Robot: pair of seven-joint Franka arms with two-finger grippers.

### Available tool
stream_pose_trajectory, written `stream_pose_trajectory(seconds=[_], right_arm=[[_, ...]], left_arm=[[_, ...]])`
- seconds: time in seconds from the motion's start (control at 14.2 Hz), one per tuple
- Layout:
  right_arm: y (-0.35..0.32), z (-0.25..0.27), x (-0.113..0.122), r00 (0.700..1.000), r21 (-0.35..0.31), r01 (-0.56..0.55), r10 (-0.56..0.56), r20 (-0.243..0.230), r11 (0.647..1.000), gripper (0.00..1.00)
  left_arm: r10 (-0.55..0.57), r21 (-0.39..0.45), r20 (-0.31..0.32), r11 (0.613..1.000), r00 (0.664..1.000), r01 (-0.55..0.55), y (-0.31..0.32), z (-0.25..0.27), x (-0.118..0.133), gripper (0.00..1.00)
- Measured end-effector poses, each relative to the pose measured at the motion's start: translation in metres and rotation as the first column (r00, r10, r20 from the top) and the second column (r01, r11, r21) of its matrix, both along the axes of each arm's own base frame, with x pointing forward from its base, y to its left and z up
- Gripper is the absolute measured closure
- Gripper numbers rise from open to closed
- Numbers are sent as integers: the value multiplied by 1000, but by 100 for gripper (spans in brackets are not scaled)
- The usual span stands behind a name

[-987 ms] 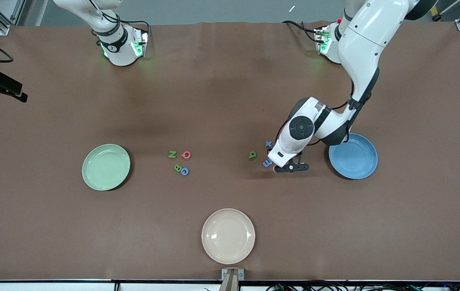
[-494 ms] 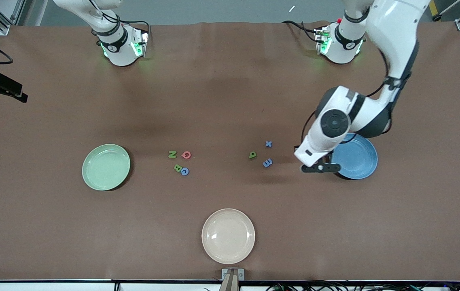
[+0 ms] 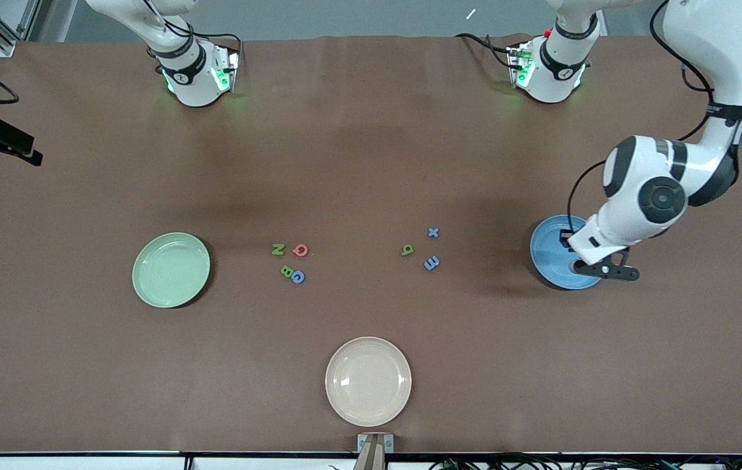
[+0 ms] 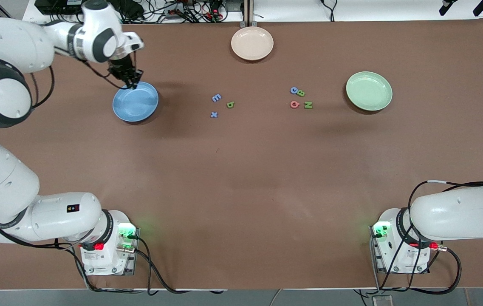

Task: Sort upper and lower case letters into plates
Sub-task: 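Carry the green n over the blue plate with the left gripper, then drop the n with the left gripper while the right gripper reaches out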

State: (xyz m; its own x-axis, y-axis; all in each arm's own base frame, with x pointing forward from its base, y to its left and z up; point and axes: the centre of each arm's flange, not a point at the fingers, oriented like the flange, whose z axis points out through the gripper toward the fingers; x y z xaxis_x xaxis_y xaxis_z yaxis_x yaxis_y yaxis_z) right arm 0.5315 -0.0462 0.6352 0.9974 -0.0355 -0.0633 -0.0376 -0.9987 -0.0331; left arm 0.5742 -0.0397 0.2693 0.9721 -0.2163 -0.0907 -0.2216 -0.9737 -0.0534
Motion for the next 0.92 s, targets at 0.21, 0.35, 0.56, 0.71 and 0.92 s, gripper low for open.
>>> stream_pose_trajectory(seconds=[0.21, 0.35, 0.56, 0.71, 0.92], right_arm=[[-3, -14, 9, 1000, -1, 6, -6, -21, 1000, 0], [-8, -27, 21, 1000, -5, 15, -15, -10, 1000, 0], [-37, -57, 38, 998, -9, 64, -64, -29, 998, 0], [-50, -93, 54, 994, -13, 83, -84, -64, 996, 0], [-68, -156, 81, 992, -23, 109, -110, -60, 994, 0]], left_arm=[[-46, -15, 10, 999, 999, 47, 32, -26, 0, 74], [-71, -5, 12, 997, 997, 71, 38, -46, 0, 74], [-91, -6, 1, 996, 996, 91, 40, -69, -2, 74], [-98, -2, -6, 995, 995, 98, 42, -75, -3, 74], [-96, -1, -6, 995, 995, 95, 45, -75, -2, 74]])
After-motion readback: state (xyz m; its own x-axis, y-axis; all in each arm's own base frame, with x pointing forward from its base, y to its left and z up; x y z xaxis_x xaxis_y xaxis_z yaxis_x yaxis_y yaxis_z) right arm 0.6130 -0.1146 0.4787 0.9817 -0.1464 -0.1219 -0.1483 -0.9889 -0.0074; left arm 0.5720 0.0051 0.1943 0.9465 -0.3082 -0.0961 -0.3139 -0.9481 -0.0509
